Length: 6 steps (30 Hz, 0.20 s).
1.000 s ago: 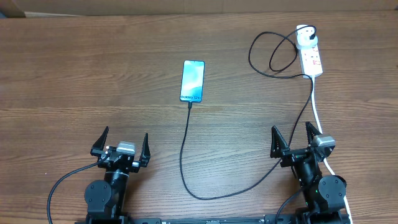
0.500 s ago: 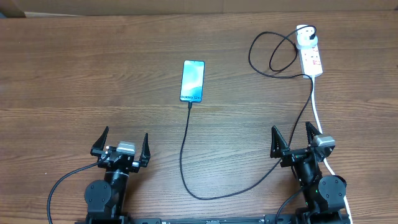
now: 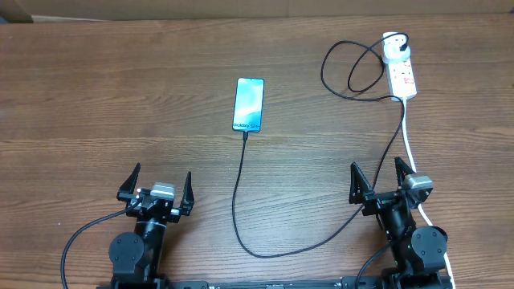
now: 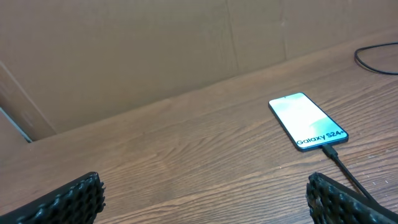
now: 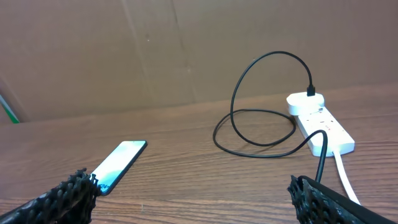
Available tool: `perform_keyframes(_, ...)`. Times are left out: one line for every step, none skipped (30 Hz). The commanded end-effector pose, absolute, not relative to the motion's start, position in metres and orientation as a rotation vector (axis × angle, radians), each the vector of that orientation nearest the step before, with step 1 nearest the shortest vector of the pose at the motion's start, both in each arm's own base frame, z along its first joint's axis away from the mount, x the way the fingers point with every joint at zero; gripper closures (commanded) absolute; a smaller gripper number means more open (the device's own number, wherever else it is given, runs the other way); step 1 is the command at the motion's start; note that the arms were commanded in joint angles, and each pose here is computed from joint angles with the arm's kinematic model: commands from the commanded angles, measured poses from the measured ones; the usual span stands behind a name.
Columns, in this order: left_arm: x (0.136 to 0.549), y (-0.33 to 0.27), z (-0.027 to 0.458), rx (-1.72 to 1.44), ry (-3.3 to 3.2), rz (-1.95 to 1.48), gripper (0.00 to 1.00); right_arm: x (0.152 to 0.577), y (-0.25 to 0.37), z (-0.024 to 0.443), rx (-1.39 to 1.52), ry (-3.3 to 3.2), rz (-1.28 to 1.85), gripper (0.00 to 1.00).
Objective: Plug charger to phone and switch on socket
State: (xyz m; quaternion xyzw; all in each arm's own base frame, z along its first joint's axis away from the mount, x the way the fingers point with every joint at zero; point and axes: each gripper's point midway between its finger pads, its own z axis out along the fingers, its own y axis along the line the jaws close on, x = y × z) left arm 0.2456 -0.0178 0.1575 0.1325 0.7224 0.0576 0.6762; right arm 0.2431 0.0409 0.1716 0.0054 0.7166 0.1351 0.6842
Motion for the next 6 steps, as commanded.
perform_keyframes(0.2456, -0.0145, 0.157, 0.297, 1.618, 0.154, 0.0, 0.2426, 0.0429, 0.1704, 0.003, 1.6, 0.31, 0.0)
perform_keyframes(0.2456, -0.0146, 0.157, 0.298, 1.618, 0.154, 0.0, 0.2426, 0.0429, 0.1704, 0.003, 1.6, 0.31, 0.0)
perform_keyframes(0.2456, -0.0146, 0.157, 0.298, 1.618, 0.154, 0.0, 0.2426, 0.0429, 0.1705, 0.003, 1.6, 0.31, 0.0)
perform_keyframes(0.2456, -0.0146, 0.157, 0.298, 1.618, 0.154, 0.0, 0.2426, 0.043, 0.1704, 0.002, 1.6, 0.31, 0.0)
perform_keyframes(0.2456, -0.0145, 0.157, 0.297, 1.618, 0.154, 0.0, 0.2426, 0.0429, 0.1704, 0.003, 1.6, 0.31, 0.0)
perform_keyframes(0.2456, -0.0146, 0.157, 0.298, 1.618, 0.154, 0.0, 0.2426, 0.0429, 0.1704, 0.003, 1.6, 0.31, 0.0)
